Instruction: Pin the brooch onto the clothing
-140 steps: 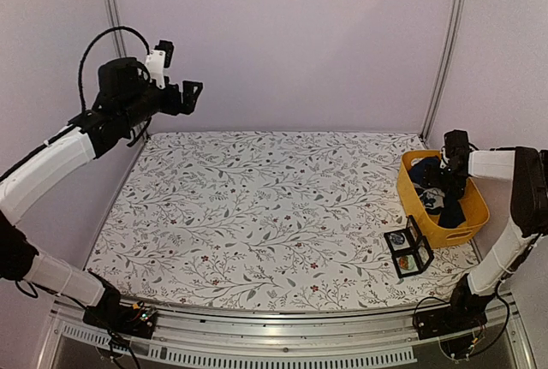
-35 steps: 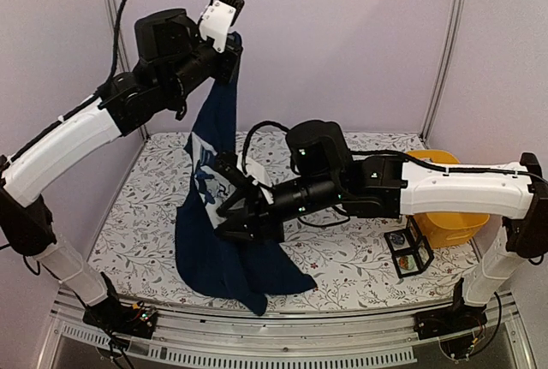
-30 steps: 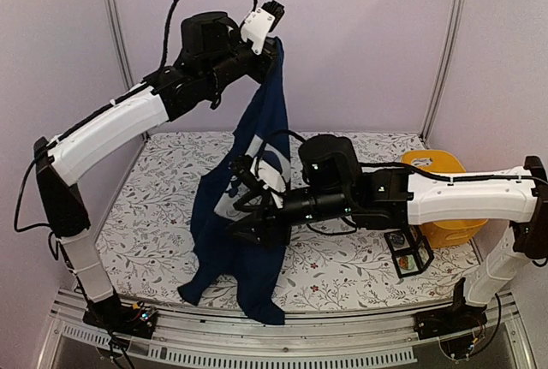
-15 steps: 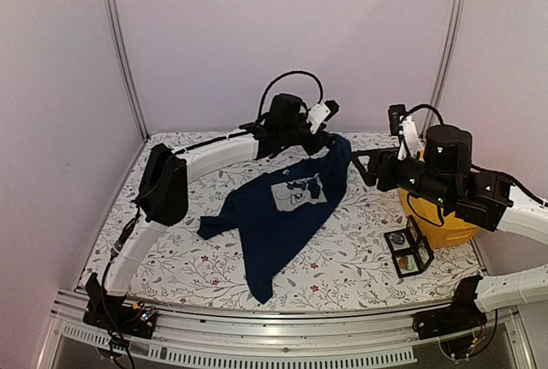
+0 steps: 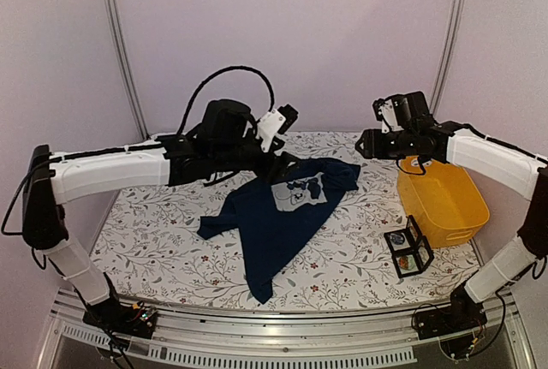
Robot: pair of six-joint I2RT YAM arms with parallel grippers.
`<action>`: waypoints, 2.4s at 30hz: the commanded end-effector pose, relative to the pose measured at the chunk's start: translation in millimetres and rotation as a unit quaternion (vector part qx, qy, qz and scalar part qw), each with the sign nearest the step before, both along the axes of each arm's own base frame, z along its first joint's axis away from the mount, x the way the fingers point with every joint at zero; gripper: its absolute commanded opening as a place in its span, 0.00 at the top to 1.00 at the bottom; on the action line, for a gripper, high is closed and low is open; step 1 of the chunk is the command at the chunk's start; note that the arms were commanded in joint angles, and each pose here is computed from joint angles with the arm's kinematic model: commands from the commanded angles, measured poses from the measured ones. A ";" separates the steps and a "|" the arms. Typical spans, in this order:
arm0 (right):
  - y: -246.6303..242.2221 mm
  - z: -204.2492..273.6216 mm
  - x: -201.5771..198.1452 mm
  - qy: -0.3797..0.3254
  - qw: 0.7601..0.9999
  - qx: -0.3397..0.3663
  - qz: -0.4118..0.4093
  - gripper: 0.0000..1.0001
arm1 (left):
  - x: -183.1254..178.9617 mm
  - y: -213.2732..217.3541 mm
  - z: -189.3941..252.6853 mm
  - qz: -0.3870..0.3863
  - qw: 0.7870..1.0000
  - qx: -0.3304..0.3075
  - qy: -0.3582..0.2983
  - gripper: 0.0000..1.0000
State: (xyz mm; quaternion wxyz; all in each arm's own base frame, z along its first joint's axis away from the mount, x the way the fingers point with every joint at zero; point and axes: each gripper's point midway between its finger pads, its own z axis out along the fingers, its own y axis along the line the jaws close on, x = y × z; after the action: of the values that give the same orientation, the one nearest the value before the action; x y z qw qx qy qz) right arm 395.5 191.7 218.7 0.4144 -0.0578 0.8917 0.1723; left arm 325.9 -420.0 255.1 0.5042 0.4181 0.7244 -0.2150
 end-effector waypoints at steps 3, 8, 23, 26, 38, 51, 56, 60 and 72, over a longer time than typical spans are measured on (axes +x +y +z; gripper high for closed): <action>37.9 -56.0 44.5 0.070 0.990 -0.081 0.093 0.43 | -117.8 43.1 -163.6 0.014 0.978 0.141 0.154 0.30; 37.9 -137.4 70.7 0.153 0.967 -0.173 0.105 0.43 | -164.3 56.5 -221.8 0.005 0.955 0.214 0.206 0.22; 28.4 -96.9 69.8 0.107 0.980 -0.159 0.054 1.00 | -85.5 155.9 -190.9 0.249 0.919 0.297 0.070 1.00; 49.6 -22.6 48.6 0.054 0.989 -0.082 0.108 1.00 | -69.7 175.6 -146.3 0.296 0.917 0.265 0.034 1.00; 69.5 223.0 -148.6 -0.178 0.904 0.159 0.356 1.00 | -94.1 278.1 146.2 0.380 0.914 -0.054 -0.132 1.00; 74.4 45.3 -100.9 0.029 0.950 0.243 0.191 1.00 | 38.6 292.4 70.1 0.401 0.914 0.006 -0.064 1.00; 69.2 -32.4 -49.2 0.069 0.974 0.197 0.091 0.97 | 126.7 291.2 -38.5 0.430 0.895 0.119 0.014 0.99; 64.2 -83.7 -12.2 0.107 0.978 0.174 0.050 0.72 | 187.2 291.6 -128.4 0.443 0.864 0.227 0.078 0.52; -11.0 -99.3 45.7 0.082 0.994 -0.055 -0.047 0.56 | 50.9 187.4 -139.3 0.280 0.928 0.209 0.131 0.34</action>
State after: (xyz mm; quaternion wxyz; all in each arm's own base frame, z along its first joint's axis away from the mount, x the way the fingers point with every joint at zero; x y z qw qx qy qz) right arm 421.3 186.8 95.2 0.3166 0.0221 0.9321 0.1743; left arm 435.2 -188.6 108.0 0.3534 0.2230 0.9001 0.1231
